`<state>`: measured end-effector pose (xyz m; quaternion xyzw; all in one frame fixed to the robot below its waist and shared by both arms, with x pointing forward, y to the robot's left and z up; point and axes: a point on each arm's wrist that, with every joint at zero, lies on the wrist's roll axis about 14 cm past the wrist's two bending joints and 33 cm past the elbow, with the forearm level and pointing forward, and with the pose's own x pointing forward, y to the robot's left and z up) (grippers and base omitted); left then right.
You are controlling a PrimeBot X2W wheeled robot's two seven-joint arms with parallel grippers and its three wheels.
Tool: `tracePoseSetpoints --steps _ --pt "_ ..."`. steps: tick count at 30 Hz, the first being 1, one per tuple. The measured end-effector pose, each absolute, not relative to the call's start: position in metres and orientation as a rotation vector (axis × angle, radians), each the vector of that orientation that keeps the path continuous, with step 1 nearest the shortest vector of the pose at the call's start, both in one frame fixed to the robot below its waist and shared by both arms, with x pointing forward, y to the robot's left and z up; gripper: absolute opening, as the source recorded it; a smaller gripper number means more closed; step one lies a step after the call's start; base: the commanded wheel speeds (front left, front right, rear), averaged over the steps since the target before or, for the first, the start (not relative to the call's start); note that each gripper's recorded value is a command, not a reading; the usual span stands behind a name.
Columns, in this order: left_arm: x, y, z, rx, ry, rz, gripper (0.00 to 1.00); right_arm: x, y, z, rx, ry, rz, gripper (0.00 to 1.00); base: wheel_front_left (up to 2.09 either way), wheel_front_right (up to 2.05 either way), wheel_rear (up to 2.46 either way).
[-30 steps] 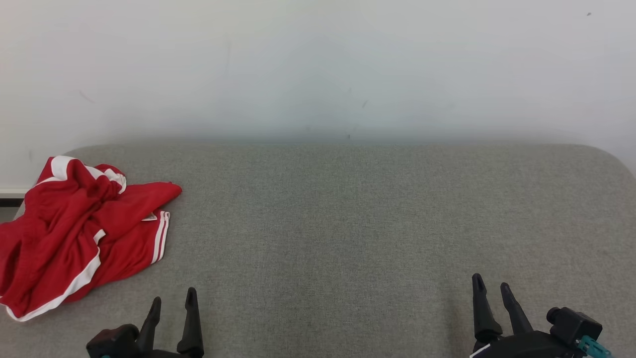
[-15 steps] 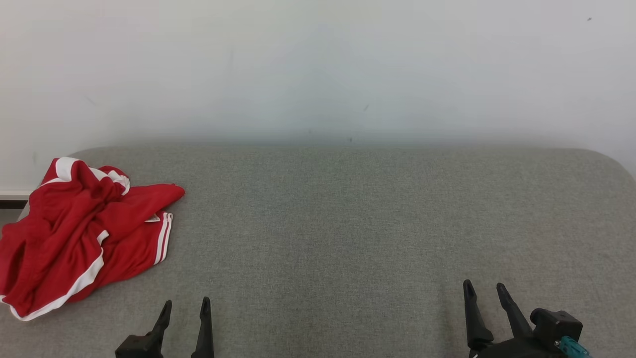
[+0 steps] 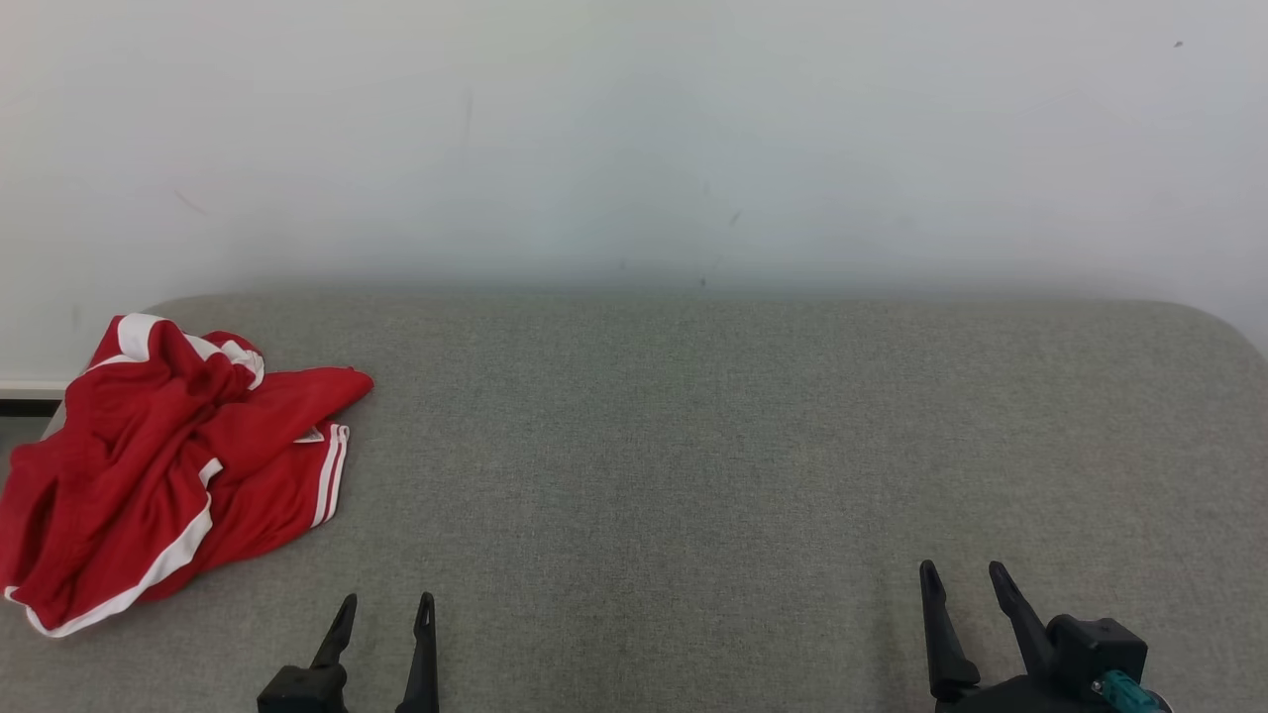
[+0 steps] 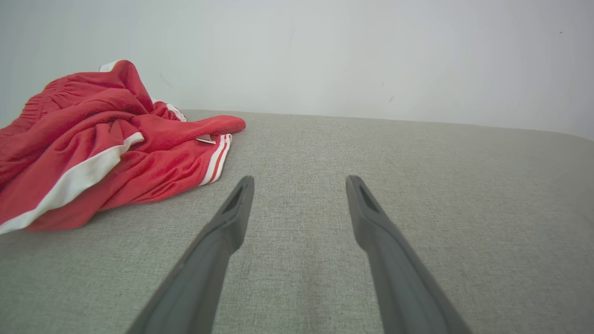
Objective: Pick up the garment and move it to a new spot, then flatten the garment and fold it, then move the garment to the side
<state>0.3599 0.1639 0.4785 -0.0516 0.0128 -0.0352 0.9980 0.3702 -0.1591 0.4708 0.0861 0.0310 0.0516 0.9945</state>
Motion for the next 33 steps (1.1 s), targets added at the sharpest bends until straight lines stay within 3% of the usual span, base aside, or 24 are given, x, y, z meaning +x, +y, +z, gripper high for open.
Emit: tracePoseSetpoints --steps 33 --pt "0.353 0.184 0.484 -0.106 -0.004 -0.003 1.0 0.375 -0.14 0.473 0.157 0.05 0.163 1.0 0.0 0.0 0.0"
